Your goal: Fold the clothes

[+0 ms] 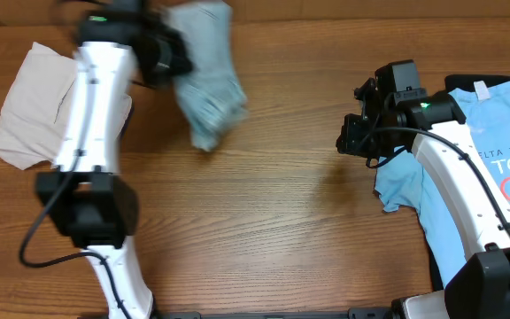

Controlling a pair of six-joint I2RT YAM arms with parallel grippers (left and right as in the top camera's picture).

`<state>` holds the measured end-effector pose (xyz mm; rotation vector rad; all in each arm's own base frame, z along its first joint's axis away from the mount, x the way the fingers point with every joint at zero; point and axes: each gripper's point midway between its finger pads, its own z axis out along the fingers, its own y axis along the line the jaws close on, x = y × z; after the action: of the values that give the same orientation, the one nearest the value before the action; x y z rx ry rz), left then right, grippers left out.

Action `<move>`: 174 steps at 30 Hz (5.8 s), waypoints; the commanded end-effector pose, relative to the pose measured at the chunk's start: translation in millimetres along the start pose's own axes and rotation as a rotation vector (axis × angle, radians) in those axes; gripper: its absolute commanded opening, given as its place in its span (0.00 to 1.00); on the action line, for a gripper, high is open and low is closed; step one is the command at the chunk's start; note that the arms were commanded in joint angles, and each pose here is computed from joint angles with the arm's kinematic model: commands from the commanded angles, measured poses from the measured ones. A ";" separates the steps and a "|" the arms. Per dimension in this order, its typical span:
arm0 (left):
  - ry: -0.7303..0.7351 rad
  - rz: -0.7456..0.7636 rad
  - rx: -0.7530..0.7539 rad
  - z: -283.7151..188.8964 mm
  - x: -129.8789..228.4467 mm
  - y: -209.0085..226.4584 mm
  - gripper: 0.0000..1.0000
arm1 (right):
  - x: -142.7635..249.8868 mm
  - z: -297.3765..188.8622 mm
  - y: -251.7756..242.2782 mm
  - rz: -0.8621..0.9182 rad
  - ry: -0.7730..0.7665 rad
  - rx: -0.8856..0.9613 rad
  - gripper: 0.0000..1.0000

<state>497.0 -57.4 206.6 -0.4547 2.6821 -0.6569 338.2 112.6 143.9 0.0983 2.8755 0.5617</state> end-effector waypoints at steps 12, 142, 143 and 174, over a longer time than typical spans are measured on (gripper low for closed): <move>-0.324 -0.244 0.000 -98.1 -87.9 208.0 0.04 | -1.6 -1.5 3.2 -0.008 -0.007 -0.009 0.14; -0.534 0.837 0.000 -351.2 198.7 -74.8 1.00 | 86.6 -69.2 -39.4 -0.510 -1.257 -0.057 1.00; -0.534 0.837 0.000 -351.2 198.7 -74.8 1.00 | 86.7 -69.2 -39.3 -0.511 -1.257 -0.057 1.00; -0.830 0.815 0.004 -362.6 146.9 -92.6 1.00 | 86.7 -69.2 -39.3 -0.511 -1.257 -0.057 1.00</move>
<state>237.4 -55.5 519.4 0.3817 1.8815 -0.1533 237.3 61.3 176.9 -0.2230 1.5682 0.2928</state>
